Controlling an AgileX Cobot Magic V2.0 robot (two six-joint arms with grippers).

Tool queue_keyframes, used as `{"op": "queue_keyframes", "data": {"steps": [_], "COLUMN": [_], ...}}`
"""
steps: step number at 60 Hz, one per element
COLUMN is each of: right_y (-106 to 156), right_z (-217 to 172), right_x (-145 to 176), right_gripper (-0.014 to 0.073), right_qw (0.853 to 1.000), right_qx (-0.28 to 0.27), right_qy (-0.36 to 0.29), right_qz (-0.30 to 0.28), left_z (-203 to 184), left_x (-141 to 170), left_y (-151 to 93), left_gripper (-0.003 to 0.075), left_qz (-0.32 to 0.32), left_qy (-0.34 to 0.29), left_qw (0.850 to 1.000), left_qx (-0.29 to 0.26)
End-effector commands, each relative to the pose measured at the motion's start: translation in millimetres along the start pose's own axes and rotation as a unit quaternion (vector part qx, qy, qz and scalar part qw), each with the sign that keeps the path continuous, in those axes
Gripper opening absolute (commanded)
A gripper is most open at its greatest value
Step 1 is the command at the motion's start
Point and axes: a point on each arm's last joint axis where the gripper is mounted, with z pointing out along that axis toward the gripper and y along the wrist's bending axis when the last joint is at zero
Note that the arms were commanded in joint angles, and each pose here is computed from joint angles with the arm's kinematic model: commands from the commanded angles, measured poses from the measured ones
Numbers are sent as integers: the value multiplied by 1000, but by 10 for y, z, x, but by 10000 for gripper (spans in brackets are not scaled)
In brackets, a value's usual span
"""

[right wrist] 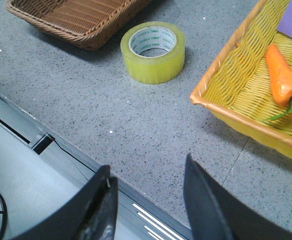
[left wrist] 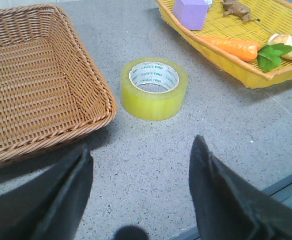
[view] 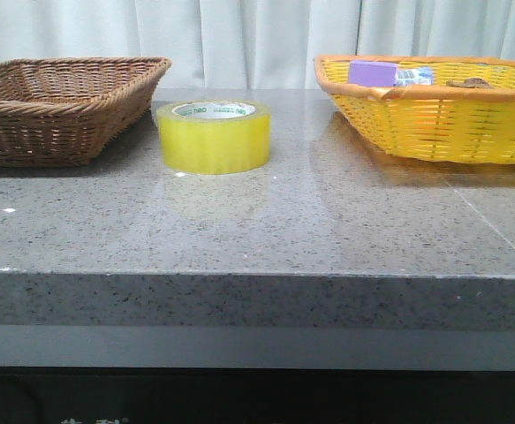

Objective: Transfer tape with both arms
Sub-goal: 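Withdraw the right gripper upward away from the tape roll, then lower the left gripper into the tape roll's hole and grip it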

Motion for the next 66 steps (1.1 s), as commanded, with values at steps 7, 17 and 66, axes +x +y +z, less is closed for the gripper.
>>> {"op": "queue_keyframes", "data": {"steps": [7,17,66], "right_y": [21,21,21], "right_z": [-122,-110,-110], "right_x": [-91,-81,-81], "right_gripper": [348,348,348], "right_qw": [998,999,999], "right_qx": [-3,-3,-3], "right_qy": [-60,-52,-52], "right_qz": [2,3,3], "left_z": [128,269,2079], "left_x": [-248,-512,-1218], "left_y": [1,-2,133], "left_gripper": [420,420,420], "left_qz": [31,54,121], "left_qy": [-23,14,183], "left_qw": [999,998,974], "left_qx": [3,12,58]}}
